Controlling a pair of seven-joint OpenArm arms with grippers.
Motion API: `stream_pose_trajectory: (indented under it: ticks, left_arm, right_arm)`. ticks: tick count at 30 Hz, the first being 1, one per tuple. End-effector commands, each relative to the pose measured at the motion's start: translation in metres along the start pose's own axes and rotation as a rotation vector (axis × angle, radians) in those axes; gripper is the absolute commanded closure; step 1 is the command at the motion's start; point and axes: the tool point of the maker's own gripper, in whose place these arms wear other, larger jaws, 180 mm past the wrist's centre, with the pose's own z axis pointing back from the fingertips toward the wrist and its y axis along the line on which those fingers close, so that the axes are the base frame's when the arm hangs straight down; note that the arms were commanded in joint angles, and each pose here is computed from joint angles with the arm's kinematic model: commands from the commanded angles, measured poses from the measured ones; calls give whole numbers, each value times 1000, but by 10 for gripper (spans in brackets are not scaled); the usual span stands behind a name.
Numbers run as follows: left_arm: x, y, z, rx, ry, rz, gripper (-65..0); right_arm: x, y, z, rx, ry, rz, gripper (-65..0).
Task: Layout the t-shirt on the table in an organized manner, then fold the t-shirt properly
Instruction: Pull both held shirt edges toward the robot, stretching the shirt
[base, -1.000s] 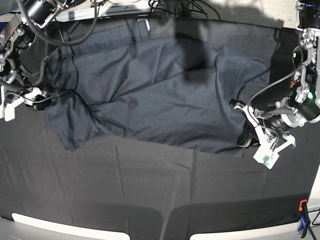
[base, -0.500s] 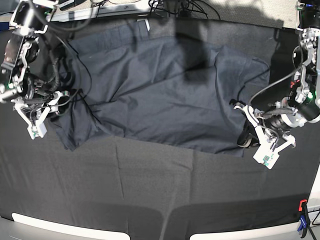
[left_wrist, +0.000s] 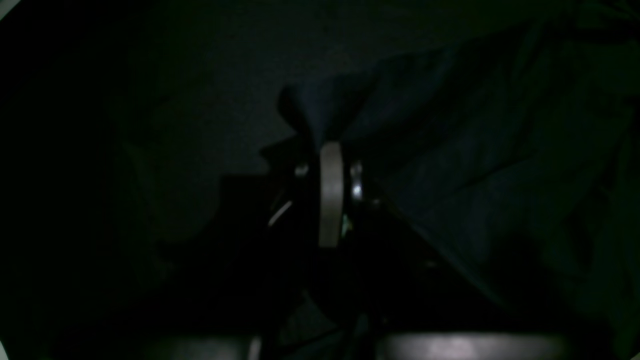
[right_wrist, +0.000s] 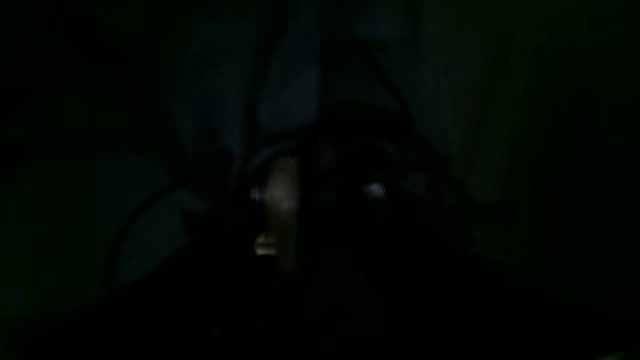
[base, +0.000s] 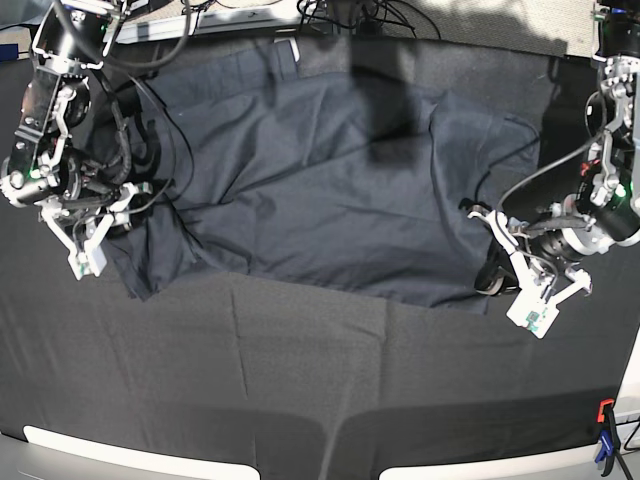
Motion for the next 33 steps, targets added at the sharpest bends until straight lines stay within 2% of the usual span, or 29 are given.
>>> stream_pose_trajectory:
  ticks: [1, 6, 11, 15, 19, 25, 30, 33]
  left_arm:
    - [17, 5, 5, 14, -51, -18, 0]
    - [17, 5, 5, 14, -52, -18, 0]
    - [17, 5, 5, 14, -52, -18, 0]
    - [17, 5, 5, 14, -52, -18, 0]
    - [19, 5, 5, 14, -64, -18, 0]
    - [44, 9, 7, 20, -169, -32, 0]
    - [80, 15, 17, 67, -393, -79, 0]
    - [72, 20, 7, 69, -382, -39, 0]
  right_arm:
    - [14, -5, 6, -6, -44, 30, -9]
    - [24, -5, 8, -7, -70, 32, 0]
    - [53, 8, 27, 20, -166, 54, 0]
    - [79, 11, 53, -30, -240, 121, 0]
    - [88, 11, 60, -41, -276, 136, 0]
    - [117, -2, 71, -92, -350, 152, 0]
    - [157, -10, 82, -100, -470, 143, 0]
    - [169, -20, 72, -75, -482, 99, 0]
